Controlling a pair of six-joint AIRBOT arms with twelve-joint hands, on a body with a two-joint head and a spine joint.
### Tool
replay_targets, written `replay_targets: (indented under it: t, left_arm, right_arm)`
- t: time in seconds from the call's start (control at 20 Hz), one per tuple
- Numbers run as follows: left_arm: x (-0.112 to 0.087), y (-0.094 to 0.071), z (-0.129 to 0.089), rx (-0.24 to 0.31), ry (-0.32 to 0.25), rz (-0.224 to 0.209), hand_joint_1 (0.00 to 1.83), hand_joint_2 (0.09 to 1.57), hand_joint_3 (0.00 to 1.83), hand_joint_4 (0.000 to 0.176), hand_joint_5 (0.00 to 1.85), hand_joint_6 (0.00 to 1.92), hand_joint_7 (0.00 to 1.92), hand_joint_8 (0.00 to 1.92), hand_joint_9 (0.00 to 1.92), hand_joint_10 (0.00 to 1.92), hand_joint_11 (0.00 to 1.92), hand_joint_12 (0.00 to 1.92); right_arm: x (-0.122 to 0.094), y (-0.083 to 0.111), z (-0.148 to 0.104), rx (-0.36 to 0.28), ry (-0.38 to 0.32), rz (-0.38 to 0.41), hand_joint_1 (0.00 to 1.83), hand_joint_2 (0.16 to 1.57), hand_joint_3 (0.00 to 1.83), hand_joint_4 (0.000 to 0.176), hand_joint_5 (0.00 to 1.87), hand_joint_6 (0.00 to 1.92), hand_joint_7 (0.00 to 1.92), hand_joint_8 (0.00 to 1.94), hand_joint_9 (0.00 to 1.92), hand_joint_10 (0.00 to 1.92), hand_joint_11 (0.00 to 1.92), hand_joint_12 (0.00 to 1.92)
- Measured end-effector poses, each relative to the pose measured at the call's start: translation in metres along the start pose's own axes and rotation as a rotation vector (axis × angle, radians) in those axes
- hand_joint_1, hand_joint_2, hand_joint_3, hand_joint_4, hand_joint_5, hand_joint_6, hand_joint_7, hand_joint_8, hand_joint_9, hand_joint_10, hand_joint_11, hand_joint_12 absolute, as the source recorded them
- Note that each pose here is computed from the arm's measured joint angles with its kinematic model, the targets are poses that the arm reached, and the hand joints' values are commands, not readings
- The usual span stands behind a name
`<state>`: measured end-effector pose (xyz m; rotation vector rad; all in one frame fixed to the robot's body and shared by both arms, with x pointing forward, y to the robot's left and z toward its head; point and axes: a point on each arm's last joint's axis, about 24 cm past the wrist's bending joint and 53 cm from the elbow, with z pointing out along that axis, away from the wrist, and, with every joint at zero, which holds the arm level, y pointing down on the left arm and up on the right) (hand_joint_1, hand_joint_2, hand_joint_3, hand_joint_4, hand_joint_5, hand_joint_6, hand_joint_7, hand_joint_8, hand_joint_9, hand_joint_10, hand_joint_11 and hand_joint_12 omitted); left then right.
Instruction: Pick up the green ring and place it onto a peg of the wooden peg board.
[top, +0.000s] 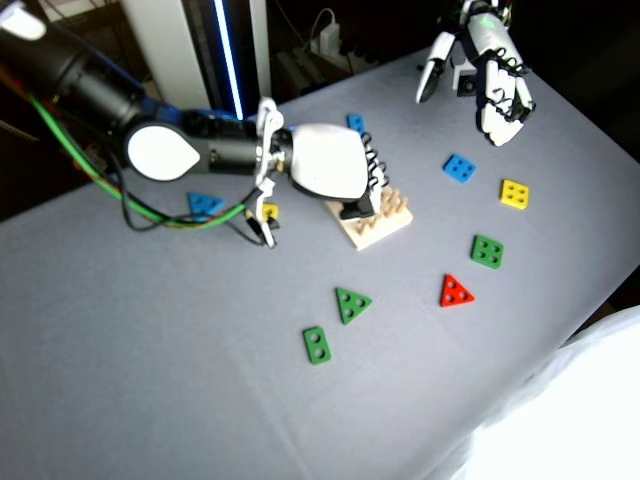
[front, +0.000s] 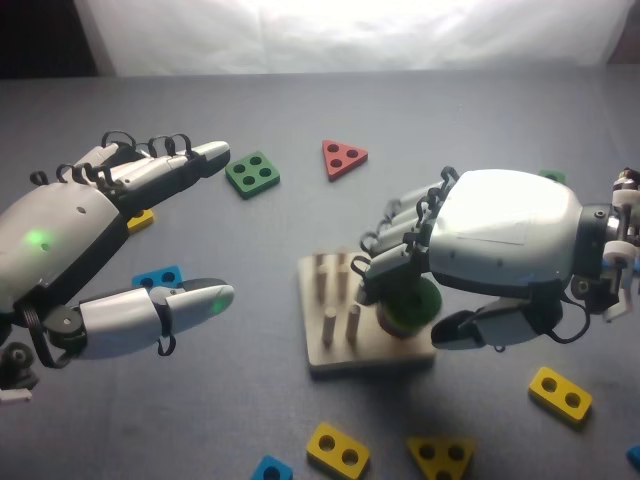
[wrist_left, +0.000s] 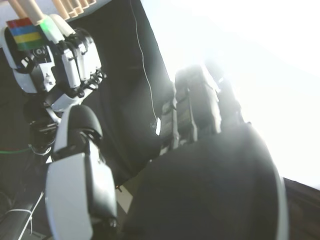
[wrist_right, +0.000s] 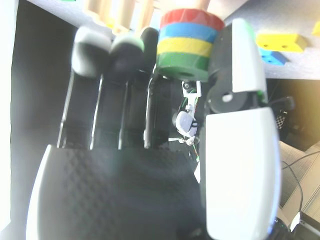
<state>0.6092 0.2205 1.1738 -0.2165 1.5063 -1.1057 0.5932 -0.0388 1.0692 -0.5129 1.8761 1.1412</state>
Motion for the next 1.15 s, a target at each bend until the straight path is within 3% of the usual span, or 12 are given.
replay_targets:
  t: [0.25, 0.35, 0.5, 0.6, 0.65, 0.7, 0.75, 0.9, 0.95, 1.05, 1.1, 1.15]
  left_arm:
    - [0.0, 0.0, 0.0, 0.0, -0.001, 0.0, 0.58, 1.09, 0.0, 0.0, 0.26, 0.0, 0.32, 0.0, 0.37, 0.0, 0.0, 1.07]
    - [-0.001, -0.001, 0.0, 0.006, -0.004, 0.0, 0.6, 1.08, 0.0, 0.0, 0.27, 0.0, 0.33, 0.0, 0.38, 0.01, 0.0, 1.1]
    - [-0.004, -0.001, -0.001, 0.006, -0.017, -0.002, 0.62, 1.07, 0.0, 0.0, 0.28, 0.01, 0.35, 0.01, 0.4, 0.01, 0.02, 1.12]
    - [-0.004, -0.002, -0.002, 0.006, -0.025, -0.011, 0.69, 1.05, 0.0, 0.0, 0.31, 0.01, 0.35, 0.0, 0.4, 0.01, 0.01, 1.12]
    - [-0.003, -0.004, -0.003, 0.014, -0.024, -0.013, 0.78, 1.03, 0.0, 0.0, 0.28, 0.0, 0.3, 0.0, 0.35, 0.0, 0.0, 1.08]
    - [-0.004, -0.006, -0.004, 0.022, -0.027, -0.013, 0.83, 1.03, 0.0, 0.0, 0.26, 0.0, 0.26, 0.0, 0.3, 0.0, 0.0, 1.01]
    - [-0.004, -0.005, -0.004, 0.02, -0.029, -0.014, 0.84, 1.01, 0.0, 0.0, 0.25, 0.0, 0.24, 0.0, 0.28, 0.0, 0.0, 0.94]
    - [-0.011, -0.001, -0.006, 0.004, -0.057, -0.021, 0.78, 1.03, 0.0, 0.0, 0.21, 0.0, 0.19, 0.0, 0.12, 0.0, 0.0, 0.36]
    - [-0.014, -0.003, -0.006, 0.013, -0.071, -0.022, 0.82, 1.05, 0.0, 0.023, 0.19, 0.0, 0.14, 0.0, 0.06, 0.0, 0.0, 0.14]
    - [-0.02, -0.009, -0.007, 0.039, -0.096, -0.022, 0.79, 1.07, 0.0, 0.066, 0.16, 0.0, 0.11, 0.0, 0.07, 0.0, 0.0, 0.36]
    - [-0.023, -0.011, -0.007, 0.049, -0.11, -0.023, 0.78, 1.07, 0.0, 0.071, 0.17, 0.0, 0.13, 0.01, 0.1, 0.01, 0.0, 0.43]
    - [-0.029, -0.015, -0.008, 0.065, -0.136, -0.025, 0.76, 1.08, 0.0, 0.041, 0.22, 0.02, 0.18, 0.01, 0.17, 0.02, 0.0, 0.58]
  right_arm:
    - [-0.003, 0.012, 0.001, -0.03, -0.022, 0.03, 1.02, 1.01, 0.0, 0.058, 0.6, 0.0, 0.45, 0.0, 0.46, 0.26, 0.11, 1.15]
    - [-0.015, 0.017, -0.006, -0.048, -0.074, 0.08, 0.99, 0.98, 0.0, 0.034, 0.6, 0.0, 0.48, 0.01, 0.48, 0.25, 0.17, 1.22]
    - [-0.042, 0.003, -0.038, -0.024, -0.167, 0.13, 1.03, 0.99, 0.0, 0.026, 0.62, 0.0, 0.51, 0.0, 0.48, 0.08, 0.01, 1.17]
    - [-0.058, -0.007, -0.057, 0.0, -0.247, 0.196, 0.97, 1.0, 0.0, 0.078, 0.63, 0.0, 0.52, 0.01, 0.47, 0.04, 0.0, 1.13]
    - [-0.062, -0.006, -0.064, -0.006, -0.274, 0.214, 0.96, 1.0, 0.0, 0.049, 0.67, 0.01, 0.57, 0.01, 0.5, 0.03, 0.0, 1.12]
    - [-0.067, -0.004, -0.072, -0.018, -0.308, 0.235, 0.94, 0.99, 0.0, 0.039, 0.68, 0.01, 0.59, 0.02, 0.52, 0.04, 0.01, 1.12]
    - [-0.071, -0.004, -0.078, -0.024, -0.337, 0.247, 0.94, 1.01, 0.0, 0.0, 0.68, 0.0, 0.61, 0.01, 0.54, 0.03, 0.06, 1.03]
    - [-0.101, -0.012, -0.106, -0.027, -0.481, 0.285, 0.97, 1.04, 0.0, 0.0, 0.71, 0.0, 0.68, 0.0, 0.61, 0.01, 0.21, 0.83]
    - [-0.113, -0.012, -0.117, -0.027, -0.542, 0.282, 0.95, 1.07, 0.0, 0.0, 0.71, 0.0, 0.71, 0.01, 0.66, 0.02, 0.29, 0.78]
    - [-0.129, -0.008, -0.136, -0.054, -0.638, 0.276, 0.8, 1.16, 0.0, 0.0, 0.71, 0.0, 0.74, 0.0, 0.72, 0.02, 0.4, 0.72]
    - [-0.133, -0.006, -0.143, -0.064, -0.669, 0.271, 0.71, 1.2, 0.01, 0.0, 0.67, 0.0, 0.71, 0.0, 0.71, 0.01, 0.41, 0.71]
    - [-0.138, -0.005, -0.154, -0.072, -0.724, 0.278, 0.89, 1.24, 0.0, 0.0, 0.68, 0.0, 0.71, 0.0, 0.72, 0.01, 0.42, 0.78]
